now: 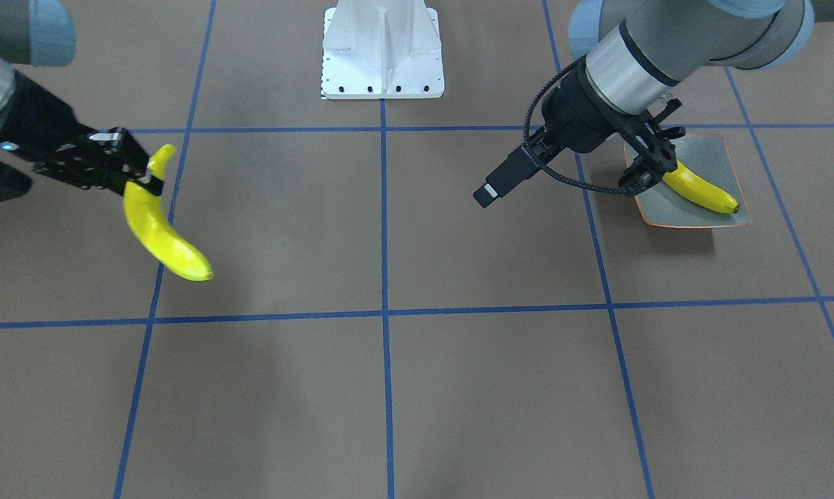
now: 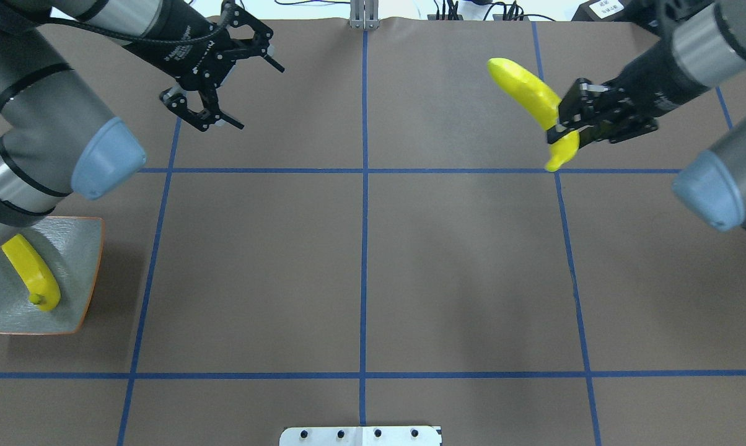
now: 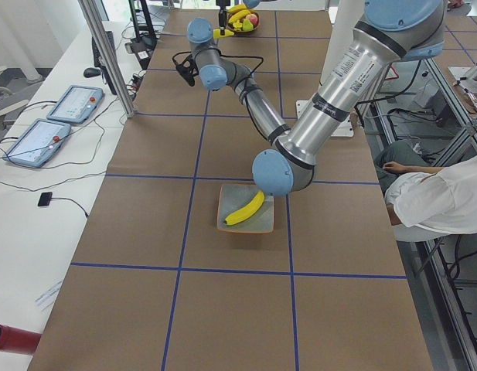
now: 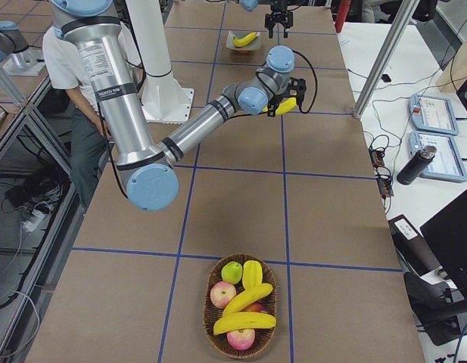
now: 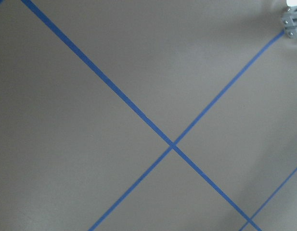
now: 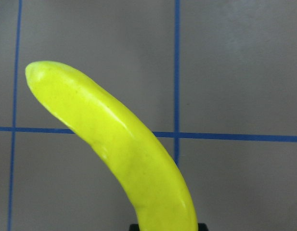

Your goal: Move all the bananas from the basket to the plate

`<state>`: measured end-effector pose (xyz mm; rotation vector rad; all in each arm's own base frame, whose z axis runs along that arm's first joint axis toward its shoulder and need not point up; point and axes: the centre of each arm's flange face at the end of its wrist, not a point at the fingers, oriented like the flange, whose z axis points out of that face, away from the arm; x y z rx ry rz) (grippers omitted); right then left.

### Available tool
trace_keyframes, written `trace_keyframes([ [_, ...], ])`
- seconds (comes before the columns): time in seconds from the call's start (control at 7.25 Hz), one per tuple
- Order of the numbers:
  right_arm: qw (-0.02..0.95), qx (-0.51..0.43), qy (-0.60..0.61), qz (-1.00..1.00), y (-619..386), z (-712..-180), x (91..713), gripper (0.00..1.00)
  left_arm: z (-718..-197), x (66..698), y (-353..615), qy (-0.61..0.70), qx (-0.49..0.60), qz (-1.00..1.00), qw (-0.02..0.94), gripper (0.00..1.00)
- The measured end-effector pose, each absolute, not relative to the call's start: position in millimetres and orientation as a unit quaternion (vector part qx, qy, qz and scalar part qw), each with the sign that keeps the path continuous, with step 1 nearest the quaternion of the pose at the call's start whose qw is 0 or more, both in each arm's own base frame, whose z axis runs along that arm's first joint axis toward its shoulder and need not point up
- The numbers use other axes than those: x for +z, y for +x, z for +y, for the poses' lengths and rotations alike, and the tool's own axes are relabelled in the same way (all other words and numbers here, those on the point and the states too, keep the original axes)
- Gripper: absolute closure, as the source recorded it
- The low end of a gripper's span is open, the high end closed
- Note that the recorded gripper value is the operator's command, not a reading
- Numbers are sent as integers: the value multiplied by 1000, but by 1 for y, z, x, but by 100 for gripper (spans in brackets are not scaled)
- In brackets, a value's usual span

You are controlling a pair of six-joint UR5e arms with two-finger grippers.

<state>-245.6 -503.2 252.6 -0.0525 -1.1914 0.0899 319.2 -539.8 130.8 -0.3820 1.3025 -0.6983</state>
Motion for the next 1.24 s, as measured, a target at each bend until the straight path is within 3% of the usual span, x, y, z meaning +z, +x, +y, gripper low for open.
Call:
trace_keyframes([
  [0.55,799,44,-85,-594,-340,-467,146,100,-528,100,367,-146,-320,644,679,0],
  [1.24,778,62,-99,-618,-370,-467,105,100,-522,86,387,-148,-298,660,673,0],
])
